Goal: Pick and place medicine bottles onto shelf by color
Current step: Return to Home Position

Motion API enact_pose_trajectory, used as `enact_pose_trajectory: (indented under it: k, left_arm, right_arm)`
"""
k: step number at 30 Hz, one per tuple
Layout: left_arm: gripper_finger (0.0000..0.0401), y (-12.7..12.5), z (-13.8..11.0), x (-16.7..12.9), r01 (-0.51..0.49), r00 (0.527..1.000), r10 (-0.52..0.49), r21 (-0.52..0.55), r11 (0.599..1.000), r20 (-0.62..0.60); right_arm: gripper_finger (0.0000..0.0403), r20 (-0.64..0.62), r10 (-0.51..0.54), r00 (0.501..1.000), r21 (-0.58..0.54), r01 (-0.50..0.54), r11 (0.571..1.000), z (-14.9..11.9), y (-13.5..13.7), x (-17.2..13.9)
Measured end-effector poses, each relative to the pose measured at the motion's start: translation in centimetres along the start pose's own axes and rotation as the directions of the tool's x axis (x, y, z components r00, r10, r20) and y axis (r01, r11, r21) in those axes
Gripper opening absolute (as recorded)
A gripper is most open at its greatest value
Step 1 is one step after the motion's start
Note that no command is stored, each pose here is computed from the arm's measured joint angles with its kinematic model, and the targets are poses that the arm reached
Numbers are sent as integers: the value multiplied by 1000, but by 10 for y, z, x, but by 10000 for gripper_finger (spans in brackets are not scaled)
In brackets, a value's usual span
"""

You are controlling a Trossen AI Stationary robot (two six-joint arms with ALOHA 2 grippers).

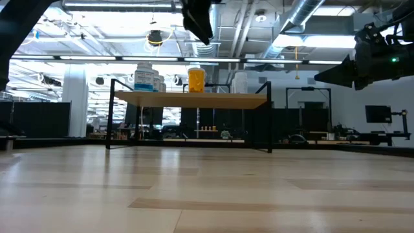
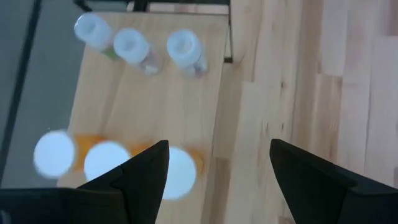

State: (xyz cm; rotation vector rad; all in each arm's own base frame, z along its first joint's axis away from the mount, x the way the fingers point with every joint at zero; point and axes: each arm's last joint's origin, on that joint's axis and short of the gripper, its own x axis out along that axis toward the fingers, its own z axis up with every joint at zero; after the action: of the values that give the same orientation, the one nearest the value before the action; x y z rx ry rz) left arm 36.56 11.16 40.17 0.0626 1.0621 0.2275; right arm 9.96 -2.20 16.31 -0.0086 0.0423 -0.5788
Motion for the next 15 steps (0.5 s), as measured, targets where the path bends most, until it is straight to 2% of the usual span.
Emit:
enact_pose_trajectory:
  k: [5,9,15]
  left_arm:
    - [267,-19,0,-13,-38,999,38,8,999,-26]
    - [267,-39,-2,-21,-8,999,12,83,996,-45]
    - [267,-57,-9,-26,30,992,-17,109,994,-122]
  right_arm:
    - [27,0,0,1000,0,0,1000,0,0,0]
    - [27,0,0,1000,0,0,1000,0,0,0]
    - [27,0,-1,1000,0,1,1000,0,0,0]
